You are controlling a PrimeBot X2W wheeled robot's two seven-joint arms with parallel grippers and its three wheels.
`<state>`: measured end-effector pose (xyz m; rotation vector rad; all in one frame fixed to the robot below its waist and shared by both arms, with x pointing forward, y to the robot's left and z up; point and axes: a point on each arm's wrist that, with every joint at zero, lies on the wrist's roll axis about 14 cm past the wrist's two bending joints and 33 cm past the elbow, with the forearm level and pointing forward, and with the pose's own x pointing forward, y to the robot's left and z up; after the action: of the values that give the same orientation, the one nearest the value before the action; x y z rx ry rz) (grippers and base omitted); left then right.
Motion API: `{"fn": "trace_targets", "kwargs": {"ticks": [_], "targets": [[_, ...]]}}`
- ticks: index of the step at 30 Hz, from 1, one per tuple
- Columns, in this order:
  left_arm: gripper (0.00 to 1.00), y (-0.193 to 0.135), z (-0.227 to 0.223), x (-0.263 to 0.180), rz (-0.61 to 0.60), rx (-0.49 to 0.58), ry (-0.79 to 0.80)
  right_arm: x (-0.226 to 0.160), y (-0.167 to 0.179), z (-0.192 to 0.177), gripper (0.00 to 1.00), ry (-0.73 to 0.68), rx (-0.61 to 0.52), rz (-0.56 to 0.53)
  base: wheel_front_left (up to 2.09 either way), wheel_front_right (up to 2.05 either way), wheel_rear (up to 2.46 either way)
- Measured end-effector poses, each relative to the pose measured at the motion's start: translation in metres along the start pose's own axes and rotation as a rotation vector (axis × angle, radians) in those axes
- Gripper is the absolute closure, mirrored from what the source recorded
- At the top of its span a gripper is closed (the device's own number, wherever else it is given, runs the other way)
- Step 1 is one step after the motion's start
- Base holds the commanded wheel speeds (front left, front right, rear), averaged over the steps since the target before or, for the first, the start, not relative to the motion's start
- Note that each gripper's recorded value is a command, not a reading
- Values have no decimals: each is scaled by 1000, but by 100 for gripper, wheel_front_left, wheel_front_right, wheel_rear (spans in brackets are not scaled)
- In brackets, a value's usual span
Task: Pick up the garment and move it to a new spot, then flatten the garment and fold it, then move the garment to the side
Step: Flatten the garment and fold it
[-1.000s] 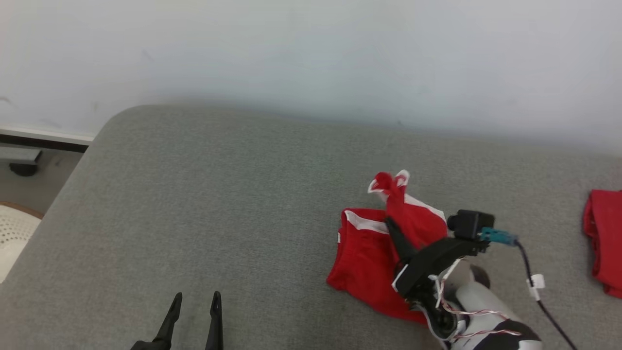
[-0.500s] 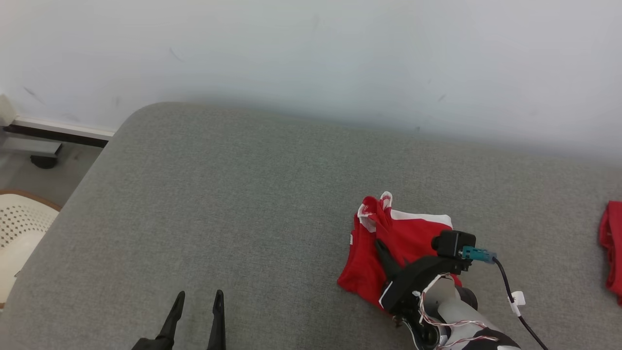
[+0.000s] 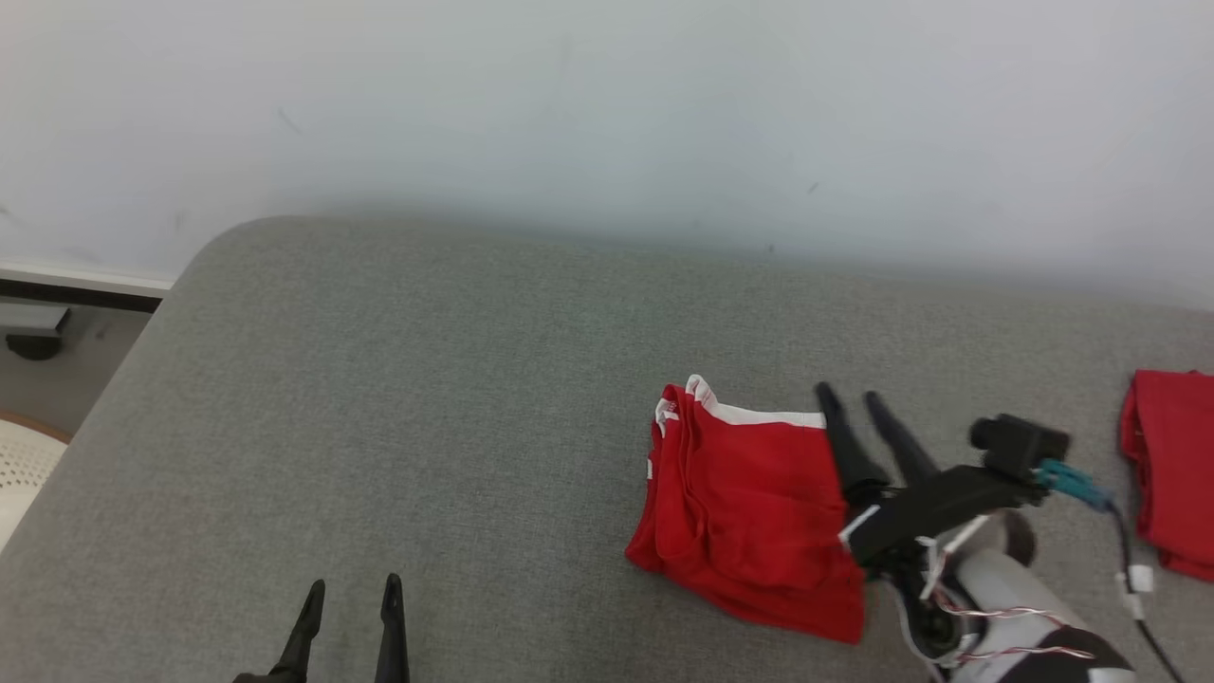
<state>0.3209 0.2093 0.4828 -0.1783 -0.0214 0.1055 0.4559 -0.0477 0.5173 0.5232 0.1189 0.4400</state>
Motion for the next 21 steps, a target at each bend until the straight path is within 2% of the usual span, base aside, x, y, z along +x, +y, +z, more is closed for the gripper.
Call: {"fn": "trace_targets", "kwargs": {"ticks": [4,6,7,8,10,13,21], "targets": [[0,-1,-1,2,-3,2,3,-16,-31,30,0,-95,-43,-64,0,0,0],[0,-3,-3,3,-10,2,9,-25,-43,33,0,-105,-99,-89,0,0,0],[0,-4,-3,4,-13,2,12,-30,-48,30,3,-103,-113,-103,0,0,0],[0,-5,-4,5,-15,2,15,-35,-53,26,58,-101,-110,-121,0,0,0],[0,-6,-6,6,-19,3,20,-41,-56,17,100,-86,-125,-134,0,0,0],[0,-9,-7,7,-30,2,25,-45,-57,2,100,-51,-162,-138,0,0,0],[0,-3,-10,7,-12,5,34,-31,-40,-44,100,51,-163,-115,0,0,0]]}}
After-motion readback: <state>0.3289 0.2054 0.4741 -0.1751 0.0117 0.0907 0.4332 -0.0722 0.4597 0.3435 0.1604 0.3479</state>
